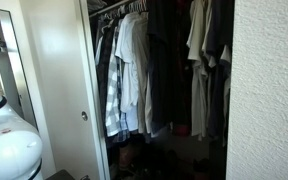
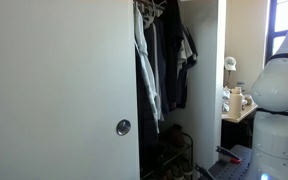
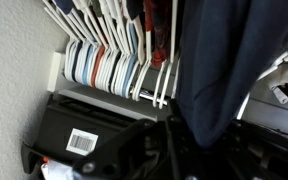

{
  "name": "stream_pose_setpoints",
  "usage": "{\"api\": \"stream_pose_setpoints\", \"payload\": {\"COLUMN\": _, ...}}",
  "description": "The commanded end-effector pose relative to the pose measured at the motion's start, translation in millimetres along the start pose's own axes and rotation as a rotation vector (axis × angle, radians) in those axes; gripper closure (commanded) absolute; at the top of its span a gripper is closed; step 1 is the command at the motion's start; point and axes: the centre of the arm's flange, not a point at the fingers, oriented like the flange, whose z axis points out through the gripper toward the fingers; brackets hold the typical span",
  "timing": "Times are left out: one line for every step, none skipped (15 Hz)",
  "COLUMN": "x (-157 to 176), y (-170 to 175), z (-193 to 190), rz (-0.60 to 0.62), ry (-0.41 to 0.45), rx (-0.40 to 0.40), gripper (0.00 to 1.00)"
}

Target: Take the hanger with the black shirt and hang it more to the right

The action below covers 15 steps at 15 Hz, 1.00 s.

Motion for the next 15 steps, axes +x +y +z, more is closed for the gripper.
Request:
{"api": "stream_pose_setpoints", "payload": {"x": 10.5, "y": 6.1, "z": 13.4, "rz": 0.003, "ry": 0.054, "rx": -0.019, "gripper": 0.97}}
{"api": "stream_pose_setpoints", "payload": {"x": 10.6, "y": 5.7, "z": 16.1, "rz": 0.003, "ry": 0.055, "rx": -0.021, "gripper": 0.97}}
{"api": "stream_pose_setpoints", "payload": {"x": 10.6, "y": 5.7, "z": 18.7, "rz": 0.004, "ry": 0.057, "rx": -0.023, "gripper": 0.97}}
{"api": "stream_pose_setpoints", "payload": {"x": 11.1, "y": 5.8, "z": 20.9, "rz": 0.006, "ry": 0.060, "rx": -0.024, "gripper": 0.97}}
{"api": "stream_pose_setpoints", "payload": {"x": 11.9, "y": 5.3, "z": 22.9, "rz": 0.009, "ry": 0.065, "rx": -0.026, "gripper": 0.97}}
{"api": "stream_pose_setpoints", "payload": {"x": 12.9, "y": 4.8, "z": 24.6, "rz": 0.012, "ry": 0.069, "rx": -0.025, "gripper": 0.97}}
{"api": "stream_pose_setpoints", "payload": {"x": 14.0, "y": 4.6, "z": 26.1, "rz": 0.014, "ry": 0.072, "rx": -0.024, "gripper": 0.97}}
{"api": "stream_pose_setpoints", "payload": {"x": 14.9, "y": 3.8, "z": 27.9, "rz": 0.015, "ry": 0.074, "rx": -0.025, "gripper": 0.97}}
{"api": "stream_pose_setpoints", "payload": {"x": 15.3, "y": 3.4, "z": 29.4, "rz": 0.017, "ry": 0.075, "rx": -0.025, "gripper": 0.97}}
{"api": "stream_pose_setpoints", "payload": {"x": 15.5, "y": 3.0, "z": 31.4, "rz": 0.019, "ry": 0.075, "rx": -0.025, "gripper": 0.97}}
{"api": "stream_pose_setpoints", "payload": {"x": 15.4, "y": 2.6, "z": 33.2, "rz": 0.021, "ry": 0.075, "rx": -0.026, "gripper": 0.97}}
{"api": "stream_pose_setpoints", "payload": {"x": 15.3, "y": 2.3, "z": 35.1, "rz": 0.021, "ry": 0.074, "rx": -0.027, "gripper": 0.97}}
{"api": "stream_pose_setpoints", "payload": {"x": 15.2, "y": 2.0, "z": 37.2, "rz": 0.021, "ry": 0.074, "rx": -0.029, "gripper": 0.97}}
{"api": "stream_pose_setpoints", "payload": {"x": 15.1, "y": 1.7, "z": 39.2, "rz": 0.022, "ry": 0.074, "rx": -0.030, "gripper": 0.97}}
{"api": "stream_pose_setpoints", "payload": {"x": 15.2, "y": 1.3, "z": 41.9, "rz": 0.022, "ry": 0.073, "rx": -0.031, "gripper": 0.97}}
